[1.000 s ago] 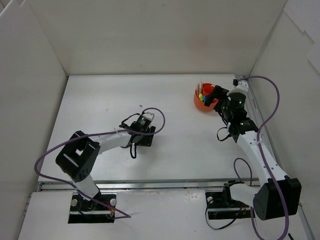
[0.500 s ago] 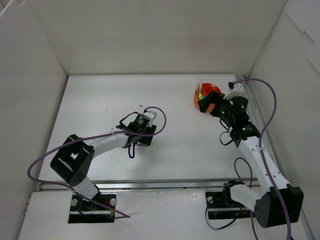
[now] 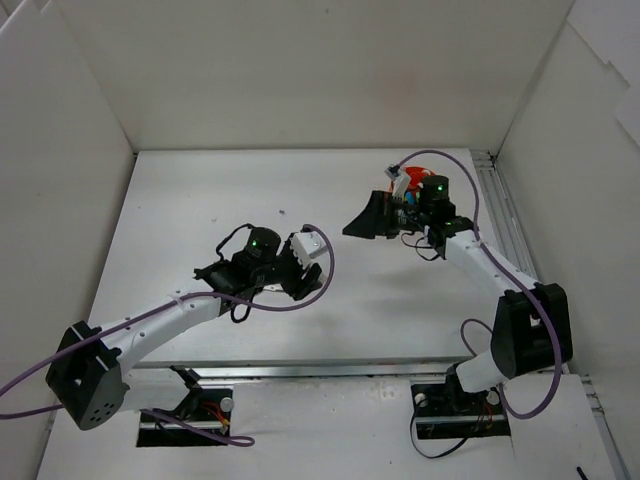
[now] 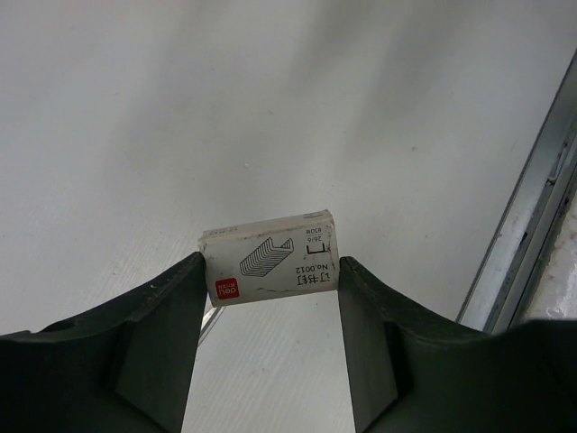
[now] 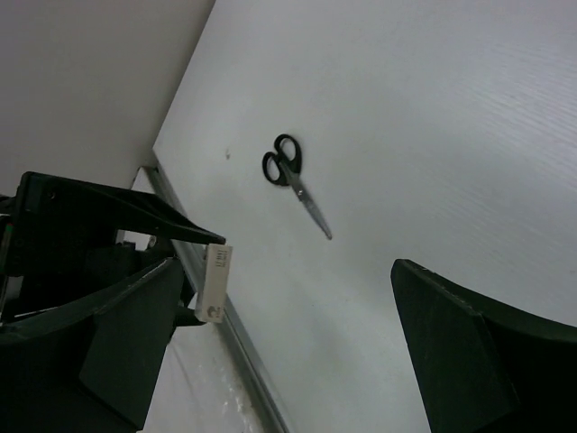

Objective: Sort the stationery into containers
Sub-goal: Place the stationery in the storage box.

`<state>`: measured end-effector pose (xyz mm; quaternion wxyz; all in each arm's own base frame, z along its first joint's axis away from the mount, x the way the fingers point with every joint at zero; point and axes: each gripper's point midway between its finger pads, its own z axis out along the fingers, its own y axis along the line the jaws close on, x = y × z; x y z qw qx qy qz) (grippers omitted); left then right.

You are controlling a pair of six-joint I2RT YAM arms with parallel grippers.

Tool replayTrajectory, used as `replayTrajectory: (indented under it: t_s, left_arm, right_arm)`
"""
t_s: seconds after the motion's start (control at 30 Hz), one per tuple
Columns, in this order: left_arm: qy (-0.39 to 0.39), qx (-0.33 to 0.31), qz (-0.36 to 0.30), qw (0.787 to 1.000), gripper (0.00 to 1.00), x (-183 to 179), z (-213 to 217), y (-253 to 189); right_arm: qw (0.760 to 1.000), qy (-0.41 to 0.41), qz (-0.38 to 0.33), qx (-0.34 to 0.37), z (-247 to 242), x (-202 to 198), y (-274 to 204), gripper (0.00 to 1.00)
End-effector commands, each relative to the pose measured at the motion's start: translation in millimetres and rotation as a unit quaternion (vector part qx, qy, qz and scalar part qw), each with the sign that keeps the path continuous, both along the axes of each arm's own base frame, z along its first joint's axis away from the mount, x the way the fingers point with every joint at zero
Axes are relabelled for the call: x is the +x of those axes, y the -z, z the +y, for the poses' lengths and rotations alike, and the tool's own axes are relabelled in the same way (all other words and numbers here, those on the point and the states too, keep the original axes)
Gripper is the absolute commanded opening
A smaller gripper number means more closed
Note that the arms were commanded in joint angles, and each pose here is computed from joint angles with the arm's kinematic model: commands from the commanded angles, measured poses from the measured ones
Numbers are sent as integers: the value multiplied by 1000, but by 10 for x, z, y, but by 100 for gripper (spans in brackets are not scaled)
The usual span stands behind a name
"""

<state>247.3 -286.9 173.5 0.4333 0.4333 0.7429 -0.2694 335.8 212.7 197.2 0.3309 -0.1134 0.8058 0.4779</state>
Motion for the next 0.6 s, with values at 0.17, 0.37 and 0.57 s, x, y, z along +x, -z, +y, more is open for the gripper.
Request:
replayTrajectory:
  t_s: [0.17, 0.37, 0.57]
  left_arm:
    - [44, -12, -69, 997, 50, -5, -150, -360]
    - [51, -8, -88, 995, 49, -3, -159, -411]
    - [51, -5, -94, 994, 48, 30, -174, -450]
  right_arm:
    - [987, -154, 12, 43, 640, -347, -140, 98]
    - [977, -202, 63, 33, 876, -625, 80, 91]
    - [967, -242, 71, 28, 1007, -818, 113, 75]
